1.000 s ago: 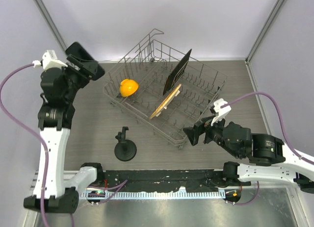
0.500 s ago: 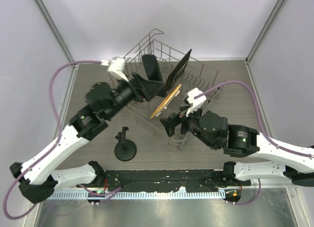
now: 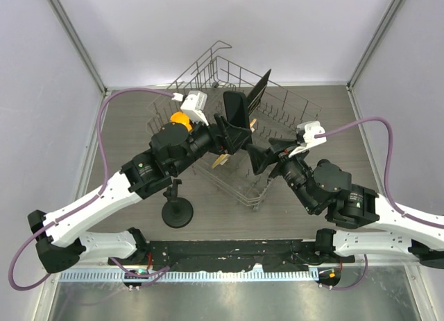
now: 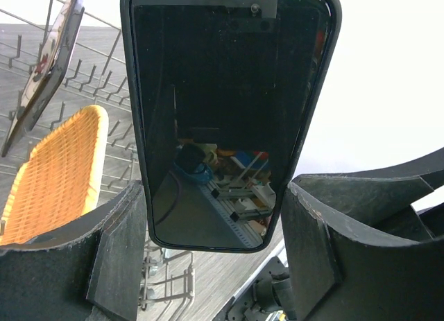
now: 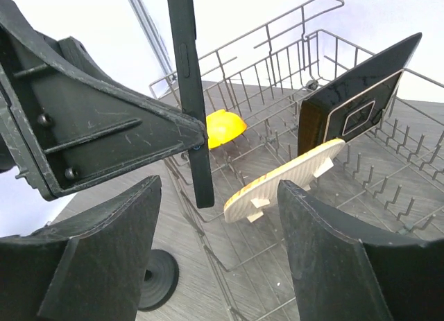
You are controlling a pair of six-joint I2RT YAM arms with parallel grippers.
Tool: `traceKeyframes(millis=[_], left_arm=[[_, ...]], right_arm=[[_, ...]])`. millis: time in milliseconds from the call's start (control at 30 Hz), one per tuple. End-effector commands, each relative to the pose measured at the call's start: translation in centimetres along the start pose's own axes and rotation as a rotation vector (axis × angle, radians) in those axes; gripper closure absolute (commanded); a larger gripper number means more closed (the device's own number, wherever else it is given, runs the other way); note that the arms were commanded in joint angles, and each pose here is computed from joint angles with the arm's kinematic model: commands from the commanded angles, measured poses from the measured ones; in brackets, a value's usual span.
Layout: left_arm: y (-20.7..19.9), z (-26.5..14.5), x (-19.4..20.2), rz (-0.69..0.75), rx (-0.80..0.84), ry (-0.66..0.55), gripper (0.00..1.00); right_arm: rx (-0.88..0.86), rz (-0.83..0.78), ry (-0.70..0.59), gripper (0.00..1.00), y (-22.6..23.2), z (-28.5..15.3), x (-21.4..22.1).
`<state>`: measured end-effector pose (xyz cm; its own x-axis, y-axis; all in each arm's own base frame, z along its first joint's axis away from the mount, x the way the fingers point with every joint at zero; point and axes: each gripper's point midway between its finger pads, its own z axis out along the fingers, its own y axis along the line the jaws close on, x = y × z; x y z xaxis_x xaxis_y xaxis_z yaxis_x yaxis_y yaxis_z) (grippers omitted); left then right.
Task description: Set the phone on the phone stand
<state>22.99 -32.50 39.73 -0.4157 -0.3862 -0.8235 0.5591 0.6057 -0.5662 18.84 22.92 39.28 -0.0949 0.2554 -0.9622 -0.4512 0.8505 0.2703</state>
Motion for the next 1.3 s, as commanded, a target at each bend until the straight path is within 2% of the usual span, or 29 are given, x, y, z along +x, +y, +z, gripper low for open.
traceKeyframes(millis=[0, 333, 467, 667, 900, 1000, 1033, 1067, 1100, 1133, 1167, 1200, 1267], left_arm=[[-3.3, -0.7, -5.2, -0.101, 0.102, -0.176, 1.0], [-4.4, -0.1, -4.7, -0.186, 0.154, -0.164, 1.0], [-4.4, 0.0, -4.3, -0.194, 0.153, -0.154, 1.0], [-4.5, -0.2, -4.4, -0.196, 0.154, -0.155, 1.0], [-4.8, -0.4, -4.5, -0.203, 0.162, -0.154, 1.0], [-4.7, -0.4, -4.3, -0.203, 0.161, -0.151, 1.0], [-4.7, -0.4, -4.3, -0.201, 0.161, -0.151, 0.99], [-4.8, -0.5, -4.4, -0.2, 0.162, -0.152, 1.0], [-4.9, -0.6, -4.4, -0.195, 0.171, -0.147, 1.0], [-5.0, -0.7, -4.4, -0.175, 0.179, -0.149, 0.95], [-5.0, -0.9, -4.2, -0.164, 0.189, -0.144, 0.79], [-5.5, -1.5, -4.7, -0.159, 0.216, -0.161, 0.43], [-5.1, -2.0, -4.8, -0.141, 0.223, -0.165, 0.07]], right_arm=[[0.015, 0.039, -0.07, 0.28, -0.1, 0.2, -1.7], [0.004, 0.036, -0.076, 0.4, 0.6, 1.2, -1.4], [0.022, 0.021, -0.08, 0.5, 0.4, 1.8, -1.2], [0.023, 0.024, -0.073, 0.6, 0.4, 3.0, -1.1], [0.013, 0.051, -0.1, 0.6, 0.8, 4.0, -1.6], [0.002, 0.044, -0.093, 0.72, 1.0, 4.4, -1.4], [-0.006, 0.04, -0.089, 0.94, 1.2, 4.6, -1.2], [-0.023, 0.038, -0.088, 1.0, 1.4, 4.5, -1.3], [-0.038, 0.035, -0.084, 1.0, 1.5, 4.6, -1.2], [-0.037, 0.036, -0.086, 1.0, 1.4, 4.5, -1.2], [-0.038, 0.041, -0.091, 1.0, 1.3, 4.4, -1.3], [-0.05, 0.043, -0.093, 1.0, 1.2, 4.2, -1.3], [-0.066, 0.049, -0.094, 1.0, 1.0, 4.0, -1.2]])
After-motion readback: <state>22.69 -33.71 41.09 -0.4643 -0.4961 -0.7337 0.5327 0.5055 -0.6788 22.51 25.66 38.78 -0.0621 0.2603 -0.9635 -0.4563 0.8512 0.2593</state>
